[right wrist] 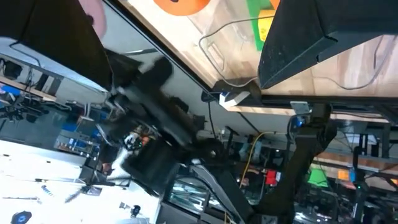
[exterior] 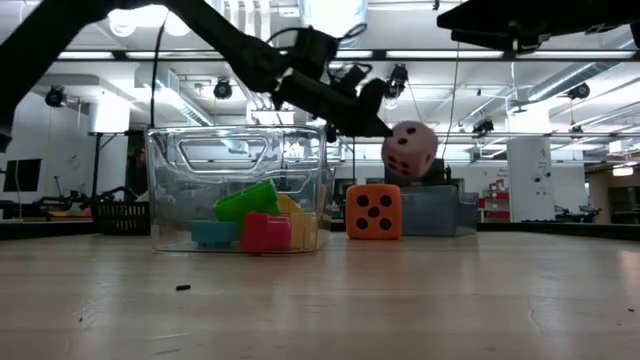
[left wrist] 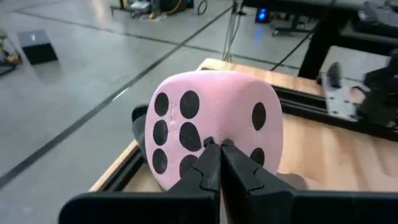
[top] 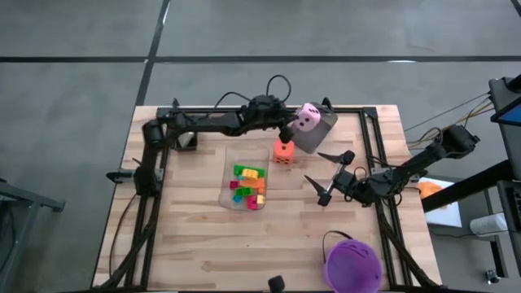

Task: Pick & Place Toys
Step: Put the pink dice into the black bin, then put the orange dice into the black bin

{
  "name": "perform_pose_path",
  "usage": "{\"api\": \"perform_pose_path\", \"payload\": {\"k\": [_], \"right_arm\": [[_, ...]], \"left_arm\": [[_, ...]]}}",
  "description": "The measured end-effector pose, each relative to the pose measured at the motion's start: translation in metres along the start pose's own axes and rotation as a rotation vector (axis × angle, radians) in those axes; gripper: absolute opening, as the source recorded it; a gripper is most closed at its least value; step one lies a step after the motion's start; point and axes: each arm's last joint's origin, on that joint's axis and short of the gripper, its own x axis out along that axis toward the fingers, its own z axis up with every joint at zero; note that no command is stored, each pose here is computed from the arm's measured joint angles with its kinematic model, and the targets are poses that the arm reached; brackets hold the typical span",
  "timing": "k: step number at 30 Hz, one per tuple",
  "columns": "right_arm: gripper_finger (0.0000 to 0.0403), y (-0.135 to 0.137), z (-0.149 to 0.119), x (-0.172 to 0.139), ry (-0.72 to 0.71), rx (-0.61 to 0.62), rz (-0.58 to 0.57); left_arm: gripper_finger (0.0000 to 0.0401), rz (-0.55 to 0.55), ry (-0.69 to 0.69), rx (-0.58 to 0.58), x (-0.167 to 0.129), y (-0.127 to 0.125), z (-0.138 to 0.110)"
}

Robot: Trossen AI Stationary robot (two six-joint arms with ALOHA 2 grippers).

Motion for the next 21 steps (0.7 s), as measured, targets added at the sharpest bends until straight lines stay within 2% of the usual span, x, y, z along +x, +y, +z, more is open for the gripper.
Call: {"api": "perform_pose_path", "payload": {"k": [6,21], "right_arm": [[0.0398,0.000,0.001,-0.001,-0.002,-0.002,0.003],[0.0398,0.001,0.001,-0.002,-0.003,0.001,0.008]], "left_arm": [[0.0000,0.010,0.109,-0.019,0.025,0.006,-0.012],[0.0006,0.014,0.134,-0.019,0.029,0.004,-0.015]]}}
